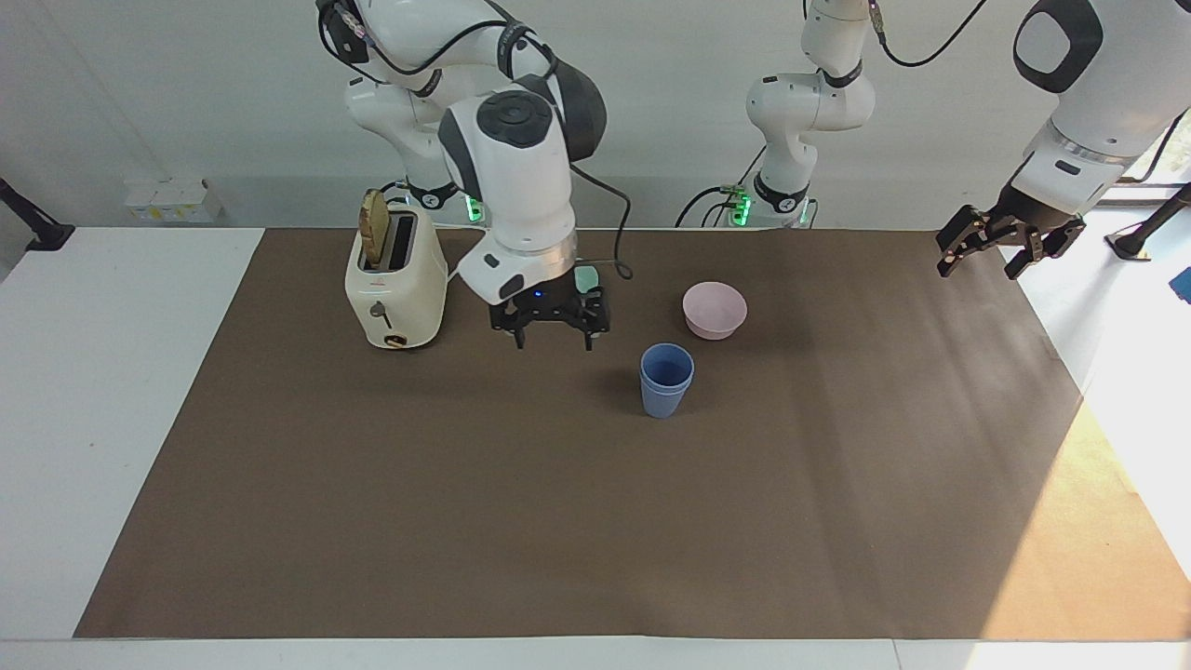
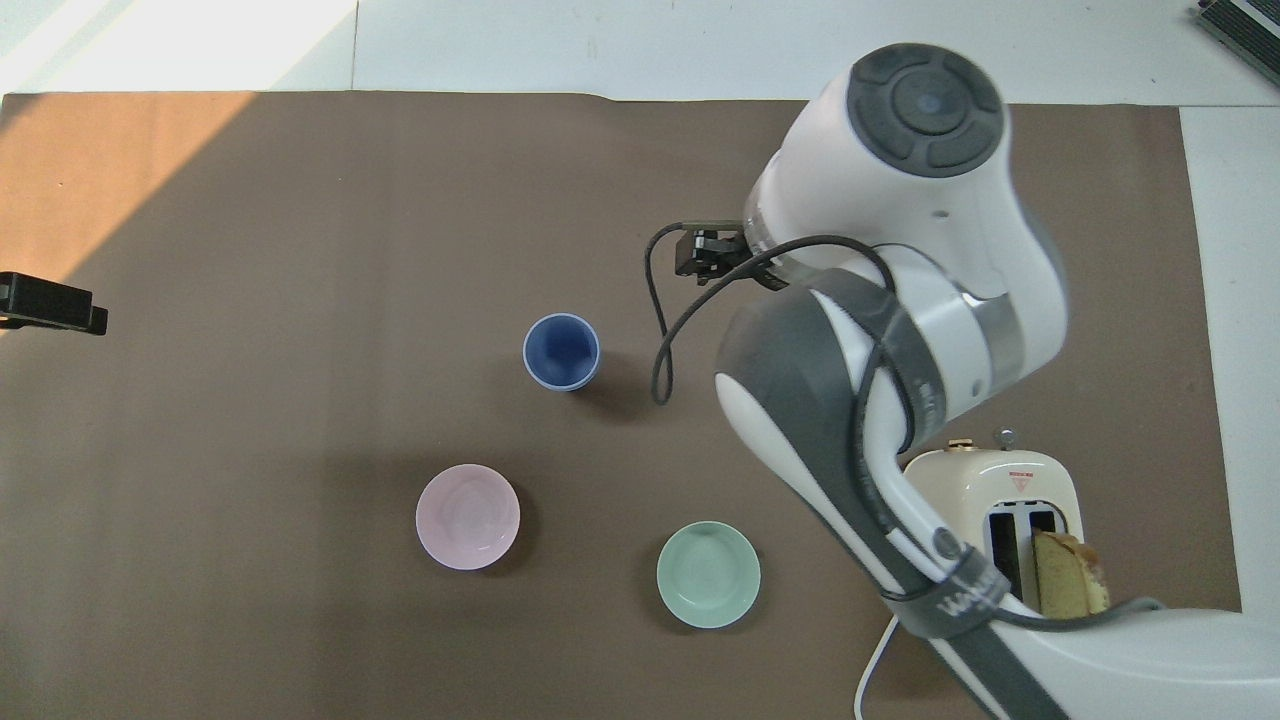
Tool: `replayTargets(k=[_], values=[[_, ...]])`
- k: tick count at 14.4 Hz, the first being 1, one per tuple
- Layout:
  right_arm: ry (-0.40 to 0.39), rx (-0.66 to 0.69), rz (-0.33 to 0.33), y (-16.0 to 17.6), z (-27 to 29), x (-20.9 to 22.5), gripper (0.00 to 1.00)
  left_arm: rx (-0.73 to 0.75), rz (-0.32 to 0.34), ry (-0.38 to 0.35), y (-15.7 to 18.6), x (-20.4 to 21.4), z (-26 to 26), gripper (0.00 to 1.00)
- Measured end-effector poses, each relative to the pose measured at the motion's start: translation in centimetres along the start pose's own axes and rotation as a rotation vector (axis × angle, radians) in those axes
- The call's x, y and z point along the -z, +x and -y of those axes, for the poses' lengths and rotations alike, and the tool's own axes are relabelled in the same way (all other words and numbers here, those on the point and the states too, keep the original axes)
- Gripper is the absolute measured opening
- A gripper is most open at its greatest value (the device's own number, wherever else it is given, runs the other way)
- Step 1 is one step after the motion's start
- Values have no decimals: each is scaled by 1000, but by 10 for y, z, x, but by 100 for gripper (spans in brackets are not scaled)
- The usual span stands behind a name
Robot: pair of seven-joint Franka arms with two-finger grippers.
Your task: Stack blue cups with both arms
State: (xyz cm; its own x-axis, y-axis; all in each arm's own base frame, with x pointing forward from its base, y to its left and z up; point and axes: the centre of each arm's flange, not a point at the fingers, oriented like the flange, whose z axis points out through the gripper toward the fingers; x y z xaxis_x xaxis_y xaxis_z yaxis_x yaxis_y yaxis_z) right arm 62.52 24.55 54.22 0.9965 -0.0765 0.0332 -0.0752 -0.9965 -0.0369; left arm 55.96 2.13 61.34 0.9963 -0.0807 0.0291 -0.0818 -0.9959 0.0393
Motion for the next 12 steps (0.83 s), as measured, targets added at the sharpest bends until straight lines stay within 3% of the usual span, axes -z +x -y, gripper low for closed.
replayTargets(k=[4,8,12], values=[[-43,21,42,3,-92,55,100,0,0,0,0,0,0,100],[-58,18,19,-6,-189,111,100,0,0,0,0,0,0,100],[-61,22,31,-3,-246,107,100,0,0,0,0,0,0,100]])
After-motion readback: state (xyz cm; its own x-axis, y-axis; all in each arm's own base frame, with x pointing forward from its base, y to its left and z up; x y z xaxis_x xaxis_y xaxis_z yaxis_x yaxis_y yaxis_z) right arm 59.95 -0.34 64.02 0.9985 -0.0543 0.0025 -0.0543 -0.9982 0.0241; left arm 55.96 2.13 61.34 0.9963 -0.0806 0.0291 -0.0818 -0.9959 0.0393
